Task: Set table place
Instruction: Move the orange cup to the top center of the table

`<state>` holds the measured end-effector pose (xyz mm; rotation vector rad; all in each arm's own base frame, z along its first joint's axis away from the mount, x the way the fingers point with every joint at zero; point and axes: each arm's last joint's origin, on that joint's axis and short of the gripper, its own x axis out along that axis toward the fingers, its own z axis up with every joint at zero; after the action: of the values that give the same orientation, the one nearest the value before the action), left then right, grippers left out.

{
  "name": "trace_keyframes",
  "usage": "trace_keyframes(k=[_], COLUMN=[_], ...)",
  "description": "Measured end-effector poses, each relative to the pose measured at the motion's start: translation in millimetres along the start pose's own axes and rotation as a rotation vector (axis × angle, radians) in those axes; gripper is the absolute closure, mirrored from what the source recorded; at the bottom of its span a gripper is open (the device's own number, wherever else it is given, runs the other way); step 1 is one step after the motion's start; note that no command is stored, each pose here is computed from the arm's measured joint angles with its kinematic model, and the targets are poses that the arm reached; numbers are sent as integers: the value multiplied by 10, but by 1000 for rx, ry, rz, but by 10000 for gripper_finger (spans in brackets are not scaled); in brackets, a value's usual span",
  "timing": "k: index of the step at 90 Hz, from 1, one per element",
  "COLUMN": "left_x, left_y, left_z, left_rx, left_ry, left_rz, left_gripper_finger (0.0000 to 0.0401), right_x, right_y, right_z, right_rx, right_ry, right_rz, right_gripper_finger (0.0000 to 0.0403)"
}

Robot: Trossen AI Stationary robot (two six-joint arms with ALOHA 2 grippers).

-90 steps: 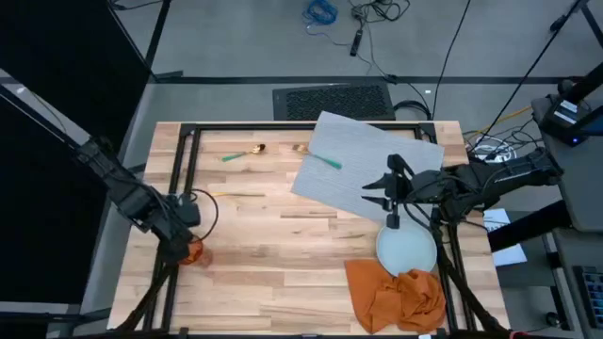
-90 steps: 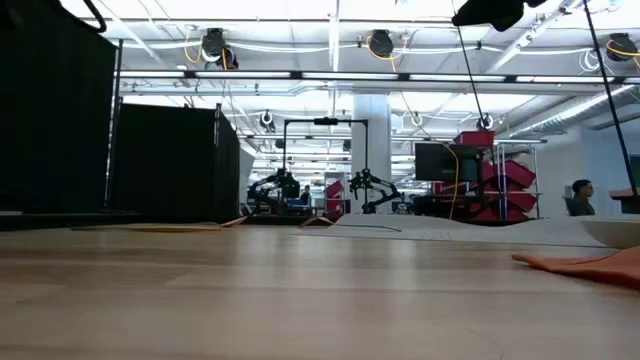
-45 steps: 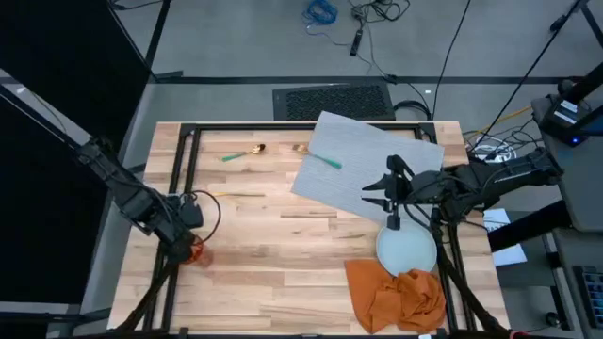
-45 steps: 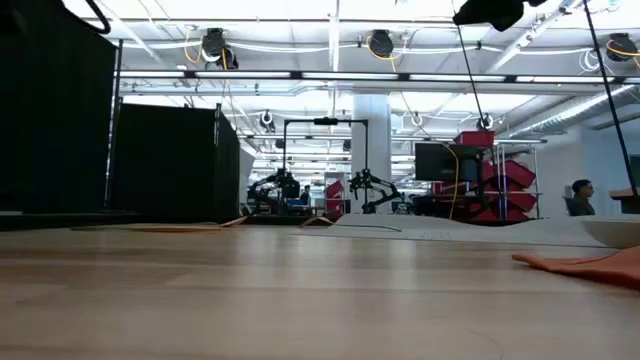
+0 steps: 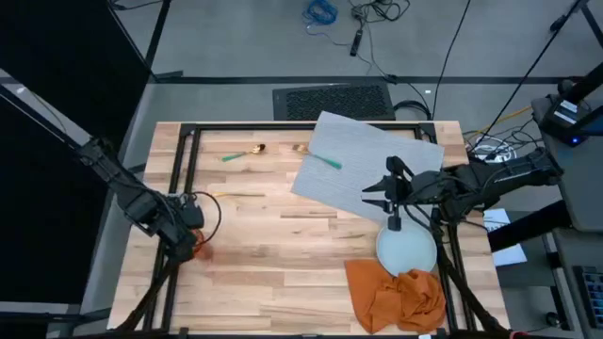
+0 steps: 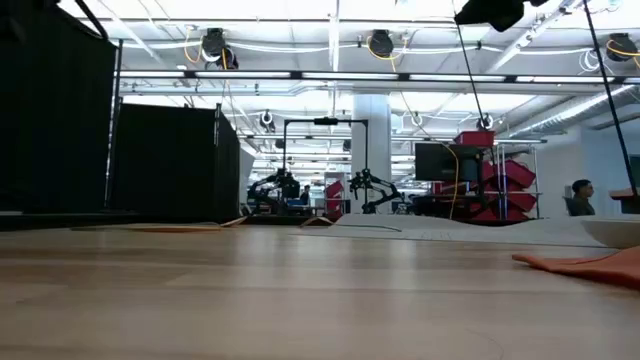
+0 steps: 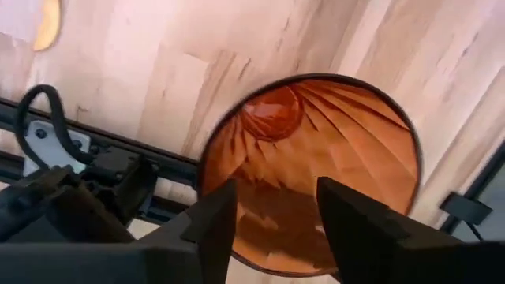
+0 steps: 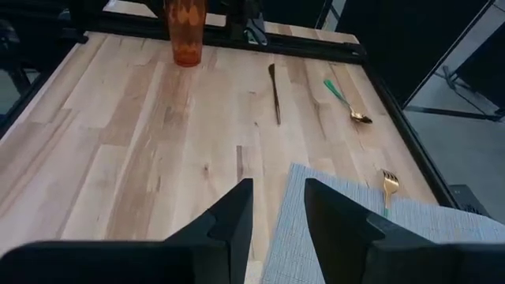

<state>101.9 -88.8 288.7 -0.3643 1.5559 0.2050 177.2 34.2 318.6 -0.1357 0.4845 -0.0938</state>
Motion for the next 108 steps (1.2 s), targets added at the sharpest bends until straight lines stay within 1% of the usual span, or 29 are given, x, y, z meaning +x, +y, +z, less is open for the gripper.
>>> trace_keyframes(k=[11, 30, 39, 51, 72, 92, 108], left_x=[-86, -282, -280, -205, -198, -202, -202], left_y=[-10, 40, 43, 58, 99, 131, 143], left_z=[1, -8, -1, 4, 70, 116, 131], left_rx=[2, -1, 2, 22, 8, 18, 19], left_ry=[-17, -101, -120, -114, -147, -147, -110], left_rz=[-19, 30, 40, 74, 104, 110, 87], left_gripper_finger=[239, 239, 239, 239, 239, 239, 239], right_x=[0, 0, 0, 0, 0, 0, 9], right_y=[0, 0, 0, 0, 0, 0, 5], right_z=[0, 4, 6, 6, 7, 7, 6], right_rx=[-5, -12, -10, -10, -11, -10, -10], right_ry=[0, -4, -6, -6, -7, -7, -4], right_rz=[0, 0, 0, 0, 0, 0, 6], right_gripper_finger=[300, 300, 300, 300, 300, 300, 300])
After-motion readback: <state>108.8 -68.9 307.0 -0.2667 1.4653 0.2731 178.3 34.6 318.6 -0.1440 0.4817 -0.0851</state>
